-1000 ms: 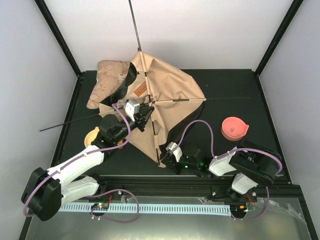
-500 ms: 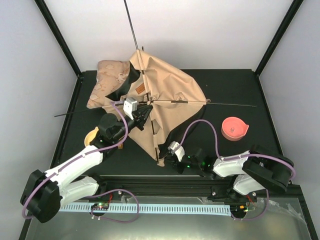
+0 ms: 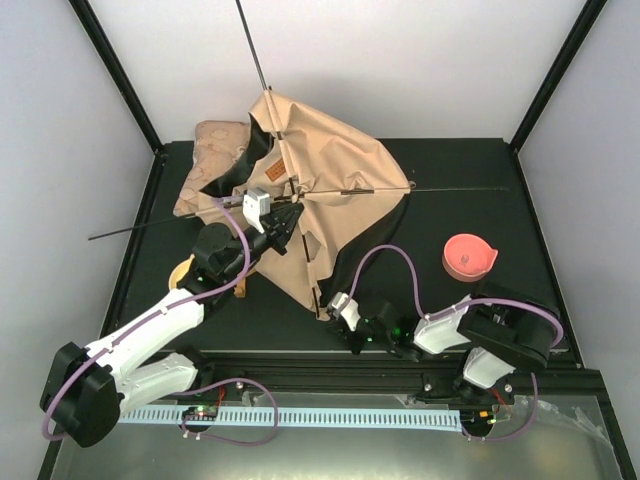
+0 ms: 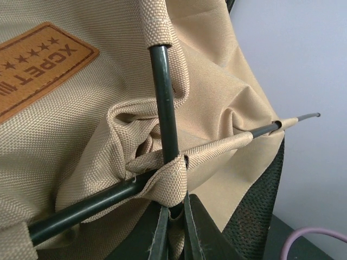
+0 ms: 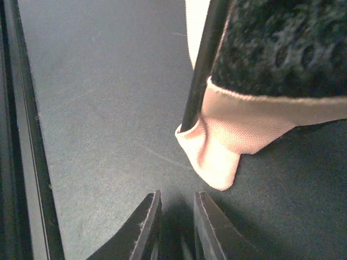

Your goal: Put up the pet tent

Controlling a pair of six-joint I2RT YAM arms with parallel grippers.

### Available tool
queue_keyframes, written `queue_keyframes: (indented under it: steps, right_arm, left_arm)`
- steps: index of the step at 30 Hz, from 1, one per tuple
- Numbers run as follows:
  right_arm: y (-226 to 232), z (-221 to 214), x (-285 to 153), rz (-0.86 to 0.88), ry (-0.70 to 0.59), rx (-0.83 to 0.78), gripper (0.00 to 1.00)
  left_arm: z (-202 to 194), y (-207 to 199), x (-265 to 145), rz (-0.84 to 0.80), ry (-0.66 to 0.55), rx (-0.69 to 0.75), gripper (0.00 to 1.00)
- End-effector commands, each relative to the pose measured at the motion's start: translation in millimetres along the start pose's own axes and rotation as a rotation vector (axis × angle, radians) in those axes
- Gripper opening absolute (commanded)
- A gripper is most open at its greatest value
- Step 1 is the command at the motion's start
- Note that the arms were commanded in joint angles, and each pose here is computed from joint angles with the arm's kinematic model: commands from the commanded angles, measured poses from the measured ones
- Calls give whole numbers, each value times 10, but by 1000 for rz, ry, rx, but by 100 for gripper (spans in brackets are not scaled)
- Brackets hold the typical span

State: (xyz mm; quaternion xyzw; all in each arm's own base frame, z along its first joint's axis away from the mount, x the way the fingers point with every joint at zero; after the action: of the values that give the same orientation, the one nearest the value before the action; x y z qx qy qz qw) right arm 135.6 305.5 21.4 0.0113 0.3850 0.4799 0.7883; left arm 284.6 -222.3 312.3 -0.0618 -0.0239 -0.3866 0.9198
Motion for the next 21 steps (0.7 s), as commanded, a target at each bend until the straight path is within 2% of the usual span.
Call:
queue_keyframes:
  steps: [1, 7, 9, 13, 17, 21]
  right_arm:
    - [-24, 155, 58, -29, -77, -30, 23]
    - [-153, 182, 94, -99, -111, -69, 38]
    - [-118, 213, 93, -82, -133, -97, 40]
    - [-80, 247, 146, -66, -146, -125, 38]
    - [-63, 242, 189, -69, -141, -147, 30]
    - [-53, 253, 197, -79, -145, -162, 30]
  left_arm:
    - [401, -73, 33, -30, -110, 6, 2]
    - [476, -98, 38, -42, -112, 9, 2]
    - [498, -105, 36, -45, -115, 7, 2]
    - [515, -106, 35, -46, -119, 4, 2]
    - [510, -96, 40, -40, -117, 8, 2]
    - [526, -96, 46, -41, -121, -2, 2]
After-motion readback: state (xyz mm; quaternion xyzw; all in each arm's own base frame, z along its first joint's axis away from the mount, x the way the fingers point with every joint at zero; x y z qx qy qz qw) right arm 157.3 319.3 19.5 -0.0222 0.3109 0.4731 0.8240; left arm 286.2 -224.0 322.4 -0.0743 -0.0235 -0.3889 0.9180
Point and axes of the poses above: each gripper's point midway between its finger pads, its own x axis out along the fingers, its own y axis along the line the jaws close on, z = x × y, the point moved 1 cm from there along -x, back along the fingers, and after that the axes turned 15 degrees about x, right-handed, at the moved point
